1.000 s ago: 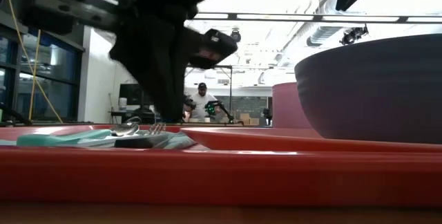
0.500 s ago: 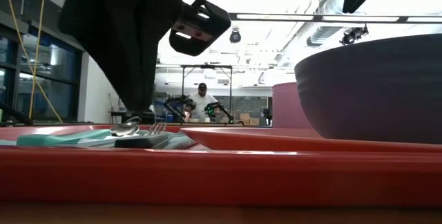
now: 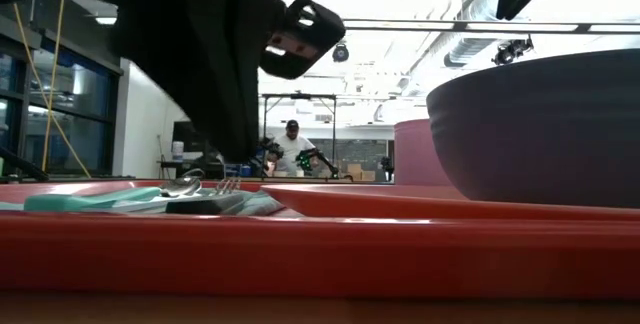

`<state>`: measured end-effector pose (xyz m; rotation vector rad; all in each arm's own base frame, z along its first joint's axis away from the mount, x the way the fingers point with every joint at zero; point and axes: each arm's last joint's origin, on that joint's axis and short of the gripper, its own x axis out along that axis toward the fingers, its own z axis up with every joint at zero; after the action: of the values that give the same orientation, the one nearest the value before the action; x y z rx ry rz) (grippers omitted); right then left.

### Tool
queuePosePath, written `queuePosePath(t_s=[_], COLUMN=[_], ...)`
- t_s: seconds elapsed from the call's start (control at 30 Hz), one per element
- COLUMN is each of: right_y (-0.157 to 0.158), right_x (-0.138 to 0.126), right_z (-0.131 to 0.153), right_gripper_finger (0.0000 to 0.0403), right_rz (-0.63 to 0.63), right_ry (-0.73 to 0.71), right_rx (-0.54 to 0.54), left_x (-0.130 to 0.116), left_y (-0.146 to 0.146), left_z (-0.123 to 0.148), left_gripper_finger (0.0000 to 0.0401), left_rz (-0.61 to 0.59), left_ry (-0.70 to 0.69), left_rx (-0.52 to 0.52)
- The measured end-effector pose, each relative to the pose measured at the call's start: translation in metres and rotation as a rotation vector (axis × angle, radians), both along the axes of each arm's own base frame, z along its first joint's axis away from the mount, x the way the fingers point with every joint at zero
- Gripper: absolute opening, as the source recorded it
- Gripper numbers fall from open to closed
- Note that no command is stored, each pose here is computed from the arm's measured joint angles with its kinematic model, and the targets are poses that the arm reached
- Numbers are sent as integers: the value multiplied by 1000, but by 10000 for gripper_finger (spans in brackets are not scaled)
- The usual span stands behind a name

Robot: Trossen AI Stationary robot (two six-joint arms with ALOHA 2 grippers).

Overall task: Set up tray
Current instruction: Adjust the blue fork, black knife, and blue napkin on the red serving tray

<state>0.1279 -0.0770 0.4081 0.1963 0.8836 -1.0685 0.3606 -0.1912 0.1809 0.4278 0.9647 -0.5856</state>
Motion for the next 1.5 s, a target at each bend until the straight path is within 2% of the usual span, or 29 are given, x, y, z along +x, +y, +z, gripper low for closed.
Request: queuePosePath(t_s=[0.8,1.23,1.37,1.5], right_y=[1,1,1,1], right_x=[-2,-2,-2,-2], right_z=[-1,-2,-2,-2], right_gripper_finger=[124,124,124,124], right_rz=[1,3,5,4], right_ry=[25,28,27,27], right_rx=[12,19,20,21], left_x=[5,-1,-1,7], left_y=[-3,0,0,-3], left_z=[-13,-31,-26,-2], left_gripper_finger=[8,8,8,8], left_rz=[8,9,9,-10], left_ry=[8,129,137,92], left_rx=[-14,40,57,87])
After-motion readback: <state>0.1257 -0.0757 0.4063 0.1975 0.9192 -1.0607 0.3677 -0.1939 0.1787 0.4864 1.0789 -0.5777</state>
